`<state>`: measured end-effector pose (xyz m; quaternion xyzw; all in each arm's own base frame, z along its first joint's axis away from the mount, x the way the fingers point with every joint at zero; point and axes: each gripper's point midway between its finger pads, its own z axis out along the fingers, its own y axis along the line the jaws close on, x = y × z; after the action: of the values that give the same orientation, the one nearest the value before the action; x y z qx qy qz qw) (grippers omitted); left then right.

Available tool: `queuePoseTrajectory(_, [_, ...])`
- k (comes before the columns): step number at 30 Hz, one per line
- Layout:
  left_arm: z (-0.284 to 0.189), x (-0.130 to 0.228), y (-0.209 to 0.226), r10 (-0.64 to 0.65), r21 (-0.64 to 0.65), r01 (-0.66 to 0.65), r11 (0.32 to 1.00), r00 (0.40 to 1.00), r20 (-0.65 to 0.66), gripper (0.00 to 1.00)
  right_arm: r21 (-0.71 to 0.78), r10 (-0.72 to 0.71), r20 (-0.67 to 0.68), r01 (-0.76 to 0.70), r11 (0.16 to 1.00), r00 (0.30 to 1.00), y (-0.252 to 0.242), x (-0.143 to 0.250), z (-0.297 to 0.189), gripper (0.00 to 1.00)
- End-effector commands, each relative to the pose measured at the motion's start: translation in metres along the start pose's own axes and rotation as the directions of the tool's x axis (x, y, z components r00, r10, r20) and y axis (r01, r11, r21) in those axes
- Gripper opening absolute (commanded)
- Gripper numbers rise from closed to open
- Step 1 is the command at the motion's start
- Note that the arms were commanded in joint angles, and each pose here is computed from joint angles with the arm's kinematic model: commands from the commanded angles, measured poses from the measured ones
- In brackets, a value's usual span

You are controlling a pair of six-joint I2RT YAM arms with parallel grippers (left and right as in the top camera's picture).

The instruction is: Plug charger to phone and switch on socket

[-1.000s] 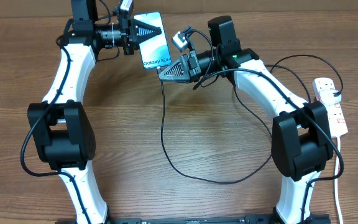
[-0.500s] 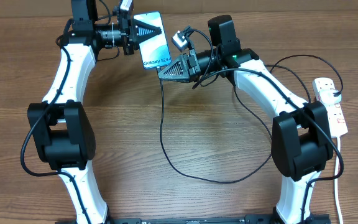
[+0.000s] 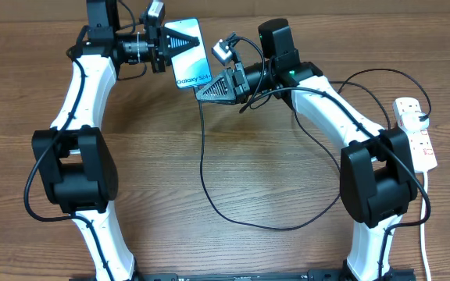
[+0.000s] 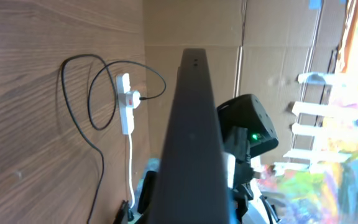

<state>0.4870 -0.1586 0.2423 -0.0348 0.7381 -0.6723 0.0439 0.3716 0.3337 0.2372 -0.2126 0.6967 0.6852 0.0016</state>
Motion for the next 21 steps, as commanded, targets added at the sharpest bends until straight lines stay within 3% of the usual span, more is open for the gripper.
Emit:
queuePoseTrajectory(1, [0.015, 0.032, -0.03, 0.09, 0.113, -0.076, 0.991, 0.988, -0.125, 0.04, 0.06, -0.055, 0.084, 0.05, 0.997, 0.995, 0.011, -0.022, -0.011, 0.04])
queuePoseTrajectory(12, [0.017, 0.033, -0.031, 0.088, 0.113, -0.074, 0.991, 0.987, -0.131, 0.04, 0.11, 0.001, 0.142, -0.016, 0.994, 0.99, 0.001, -0.031, -0.013, 0.04])
queuePoseTrajectory(13, [0.017, 0.033, -0.031, 0.089, 0.113, -0.074, 0.991, 0.987, -0.131, 0.04, 0.109, -0.003, 0.141, -0.013, 0.994, 0.99, 0.001, -0.031, -0.013, 0.15])
queuePoseTrajectory(14, [0.017, 0.033, -0.031, 0.093, 0.114, -0.078, 0.99, 0.987, -0.131, 0.04, 0.106, -0.003, 0.138, -0.012, 0.994, 0.99, 0.002, -0.031, -0.013, 0.37])
queuePoseTrajectory(15, [0.017, 0.033, -0.031, 0.109, 0.116, -0.094, 0.989, 0.986, -0.129, 0.04, 0.091, -0.004, 0.125, -0.007, 0.996, 0.992, 0.004, -0.029, -0.014, 0.67])
queuePoseTrajectory(17, [0.017, 0.031, -0.032, 0.139, 0.119, -0.124, 0.985, 0.983, -0.124, 0.04, 0.065, -0.014, 0.102, 0.007, 0.998, 0.995, 0.009, -0.025, -0.017, 0.81])
queuePoseTrajectory(21, [0.016, 0.029, -0.035, 0.197, 0.126, -0.183, 0.975, 0.973, -0.117, 0.04, 0.016, -0.018, 0.08, 0.017, 1.0, 0.997, 0.016, -0.022, -0.035, 0.99])
